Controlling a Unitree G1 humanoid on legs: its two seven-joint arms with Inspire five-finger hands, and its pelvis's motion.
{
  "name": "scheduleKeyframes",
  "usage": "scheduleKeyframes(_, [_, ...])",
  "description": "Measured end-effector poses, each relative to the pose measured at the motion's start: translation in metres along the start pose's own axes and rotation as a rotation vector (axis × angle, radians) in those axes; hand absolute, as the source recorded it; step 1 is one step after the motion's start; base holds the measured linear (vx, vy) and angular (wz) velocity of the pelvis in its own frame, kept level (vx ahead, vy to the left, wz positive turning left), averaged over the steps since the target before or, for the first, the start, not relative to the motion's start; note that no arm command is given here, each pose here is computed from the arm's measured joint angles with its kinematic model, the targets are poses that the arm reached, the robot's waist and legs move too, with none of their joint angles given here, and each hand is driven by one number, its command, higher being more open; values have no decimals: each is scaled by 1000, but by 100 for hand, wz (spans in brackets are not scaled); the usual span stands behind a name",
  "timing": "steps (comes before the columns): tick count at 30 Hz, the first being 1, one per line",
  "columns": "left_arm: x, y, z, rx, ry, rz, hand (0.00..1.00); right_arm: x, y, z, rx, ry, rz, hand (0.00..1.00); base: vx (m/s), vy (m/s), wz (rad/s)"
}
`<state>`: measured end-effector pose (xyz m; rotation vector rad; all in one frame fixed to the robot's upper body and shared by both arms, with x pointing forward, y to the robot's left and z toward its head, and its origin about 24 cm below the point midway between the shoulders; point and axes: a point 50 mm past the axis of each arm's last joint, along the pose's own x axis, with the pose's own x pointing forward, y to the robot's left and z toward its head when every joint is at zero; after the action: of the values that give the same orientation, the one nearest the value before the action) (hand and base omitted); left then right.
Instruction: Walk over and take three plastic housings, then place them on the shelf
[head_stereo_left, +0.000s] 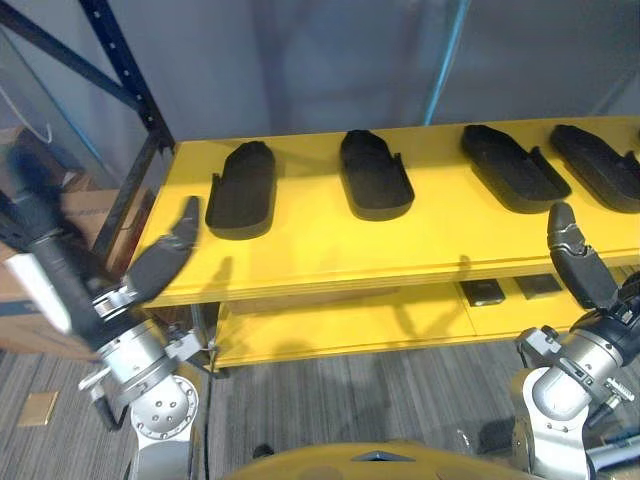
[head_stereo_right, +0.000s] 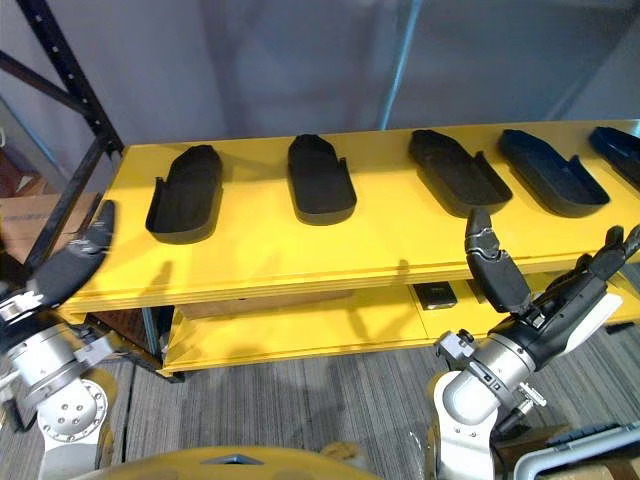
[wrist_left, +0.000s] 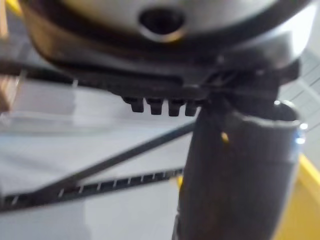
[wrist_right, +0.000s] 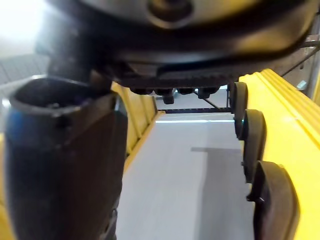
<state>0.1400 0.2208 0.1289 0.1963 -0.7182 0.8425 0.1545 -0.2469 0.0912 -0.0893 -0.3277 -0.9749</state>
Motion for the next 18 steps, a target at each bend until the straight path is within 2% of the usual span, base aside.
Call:
scheduleKeyframes(4, [-4, 6, 0, 28, -1, -8, 100, -11, 2, -26, -53, 129, -23, 100, -4, 14, 18])
scheduleKeyframes(9, [-20, 8, -14, 99, 77, 4, 100, -41, -5, -68, -50, 422, -112, 100, -3, 4, 1])
scheduleKeyframes(13, [-35, 13, -17, 152, 121, 49, 100, -67, -30, -99, -188, 591, -177, 100, 0, 0, 0])
scheduleKeyframes(18, [-41, 1, -8, 172, 12, 37, 100, -95, -63, -134, -317, 786, -274, 100, -10, 8, -4])
